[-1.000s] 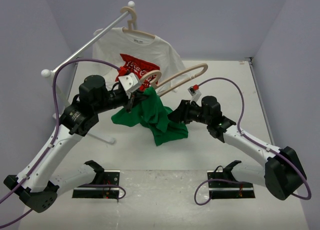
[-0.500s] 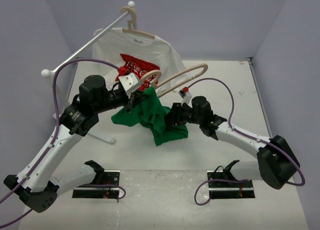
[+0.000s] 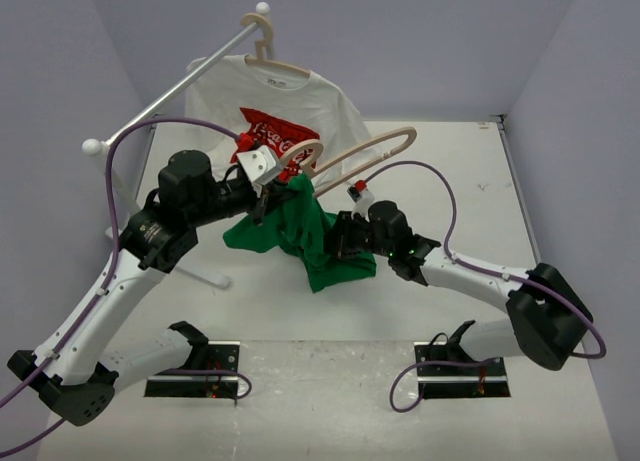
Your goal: Place the t-shirt on the hanger
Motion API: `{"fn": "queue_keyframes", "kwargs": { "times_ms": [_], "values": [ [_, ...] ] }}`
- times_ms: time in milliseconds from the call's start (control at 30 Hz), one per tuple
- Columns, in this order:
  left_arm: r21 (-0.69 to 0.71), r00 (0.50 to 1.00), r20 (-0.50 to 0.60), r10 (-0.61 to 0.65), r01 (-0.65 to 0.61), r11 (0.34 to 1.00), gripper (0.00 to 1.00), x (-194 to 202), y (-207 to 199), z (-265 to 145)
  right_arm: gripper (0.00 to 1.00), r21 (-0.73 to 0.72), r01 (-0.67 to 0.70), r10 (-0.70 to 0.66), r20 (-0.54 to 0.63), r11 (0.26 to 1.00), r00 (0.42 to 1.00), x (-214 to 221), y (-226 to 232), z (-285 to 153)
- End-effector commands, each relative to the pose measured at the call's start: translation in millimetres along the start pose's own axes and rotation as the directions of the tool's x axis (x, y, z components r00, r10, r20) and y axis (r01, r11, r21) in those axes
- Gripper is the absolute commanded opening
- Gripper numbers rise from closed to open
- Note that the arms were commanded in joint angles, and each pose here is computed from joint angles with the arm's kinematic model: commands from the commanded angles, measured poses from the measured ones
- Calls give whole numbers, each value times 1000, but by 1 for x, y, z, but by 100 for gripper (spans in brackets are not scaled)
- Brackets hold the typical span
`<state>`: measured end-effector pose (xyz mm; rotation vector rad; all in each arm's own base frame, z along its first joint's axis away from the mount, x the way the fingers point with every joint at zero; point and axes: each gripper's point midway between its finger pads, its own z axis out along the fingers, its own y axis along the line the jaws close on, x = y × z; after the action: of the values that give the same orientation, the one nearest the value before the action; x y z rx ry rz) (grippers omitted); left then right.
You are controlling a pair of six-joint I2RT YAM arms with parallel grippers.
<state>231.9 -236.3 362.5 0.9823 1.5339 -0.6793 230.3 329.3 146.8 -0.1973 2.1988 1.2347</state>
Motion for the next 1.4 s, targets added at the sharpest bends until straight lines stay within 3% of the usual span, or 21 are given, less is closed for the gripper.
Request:
{"fn": "queue_keyframes", "kwargs": {
  "times_ms": [0,67,233,500,767,967,1133,1367],
  "values": [
    [-48,992,114,46,-41,998,0,-34,5,-10,6,130,-32,22,79,991,997,-13,-26,11],
    [-56,992,113,51,-45,997,0,-34,5,-13,0,190,-36,16,105,981,994,-15,-39,9],
    [-56,994,97,47,-41,998,0,-27,3,-16,0,323,-38,-18,169,946,985,-43,-70,-19],
    [-45,994,96,48,-44,998,0,-20,-3,-22,0,376,-44,-77,302,926,950,-128,-88,-90],
    [-44,996,77,41,-38,998,0,-8,-3,-19,0,379,-9,-110,289,925,951,-189,-82,-140],
    [0,998,53,28,-28,1000,0,4,-7,-8,0,357,49,-171,319,933,932,-242,-41,-177],
    [44,999,-8,-34,34,998,0,22,-6,15,0,348,96,-212,315,933,925,-258,-10,-193],
    [122,999,-8,-54,54,991,0,21,-9,39,4,380,191,-302,259,905,917,-266,15,-200]
  ]
}}
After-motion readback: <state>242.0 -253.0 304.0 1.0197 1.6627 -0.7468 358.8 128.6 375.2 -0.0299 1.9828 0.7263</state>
